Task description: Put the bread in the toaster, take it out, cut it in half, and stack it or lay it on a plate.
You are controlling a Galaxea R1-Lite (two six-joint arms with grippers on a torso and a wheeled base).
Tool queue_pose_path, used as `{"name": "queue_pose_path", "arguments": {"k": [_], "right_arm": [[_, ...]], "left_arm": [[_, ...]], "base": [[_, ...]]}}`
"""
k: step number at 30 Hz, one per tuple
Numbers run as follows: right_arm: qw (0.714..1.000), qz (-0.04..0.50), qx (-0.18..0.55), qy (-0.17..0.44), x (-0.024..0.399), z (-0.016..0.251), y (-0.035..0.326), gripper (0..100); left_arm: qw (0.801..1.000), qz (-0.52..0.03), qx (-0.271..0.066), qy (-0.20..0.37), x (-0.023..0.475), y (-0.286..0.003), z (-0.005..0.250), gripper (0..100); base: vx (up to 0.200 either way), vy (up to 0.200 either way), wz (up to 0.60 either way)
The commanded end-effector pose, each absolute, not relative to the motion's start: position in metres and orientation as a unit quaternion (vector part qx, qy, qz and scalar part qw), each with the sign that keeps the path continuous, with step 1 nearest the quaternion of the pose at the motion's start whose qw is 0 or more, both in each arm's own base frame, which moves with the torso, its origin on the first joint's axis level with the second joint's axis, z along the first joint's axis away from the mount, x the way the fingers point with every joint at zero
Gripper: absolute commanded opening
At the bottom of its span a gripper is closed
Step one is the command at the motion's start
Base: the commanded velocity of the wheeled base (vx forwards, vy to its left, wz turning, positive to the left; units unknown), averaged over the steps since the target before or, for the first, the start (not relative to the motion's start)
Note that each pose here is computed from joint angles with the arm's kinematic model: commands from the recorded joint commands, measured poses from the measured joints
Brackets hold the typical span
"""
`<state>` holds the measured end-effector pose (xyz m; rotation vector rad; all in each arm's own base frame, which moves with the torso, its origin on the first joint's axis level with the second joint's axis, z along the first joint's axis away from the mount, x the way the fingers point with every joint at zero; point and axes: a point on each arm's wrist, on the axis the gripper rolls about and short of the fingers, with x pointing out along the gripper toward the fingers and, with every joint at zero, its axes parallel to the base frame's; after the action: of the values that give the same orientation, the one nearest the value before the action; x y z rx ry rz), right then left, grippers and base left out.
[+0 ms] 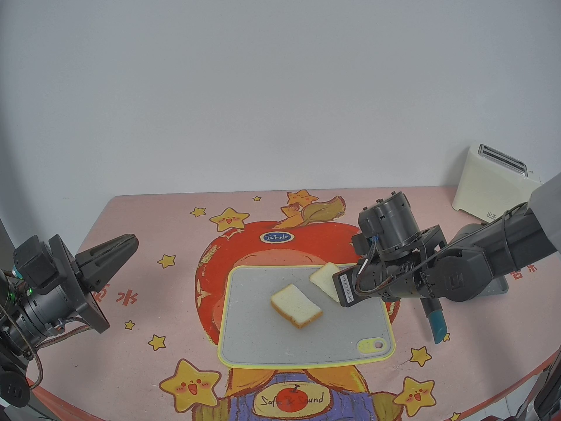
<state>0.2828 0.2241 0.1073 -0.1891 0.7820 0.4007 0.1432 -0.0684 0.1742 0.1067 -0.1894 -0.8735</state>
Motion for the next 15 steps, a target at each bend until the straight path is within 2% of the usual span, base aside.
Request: {"name": "queue_pose_path", "arguments": {"k": [1, 8, 15], "right_arm": [[0.901, 0.195, -0.091, 0.377, 0.282, 0.108, 0.224, 0], [0.903, 0.194, -0.087, 0.373, 0.282, 0.111, 0.223, 0], [0.917, 0.196, -0.062, 0.341, 0.276, 0.141, 0.215, 0]], "left_arm": [[0.9, -0.422, 0.051, -0.092, 0.143, -0.068, 0.174, 0], [0.9, -0.422, 0.052, -0.092, 0.143, -0.068, 0.175, 0], [0.9, -0.424, 0.052, -0.093, 0.143, -0.069, 0.175, 0]], "base": [[0.0, 0.0, 0.0], [0.0, 0.0, 0.0], [0.0, 0.0, 0.0]]}}
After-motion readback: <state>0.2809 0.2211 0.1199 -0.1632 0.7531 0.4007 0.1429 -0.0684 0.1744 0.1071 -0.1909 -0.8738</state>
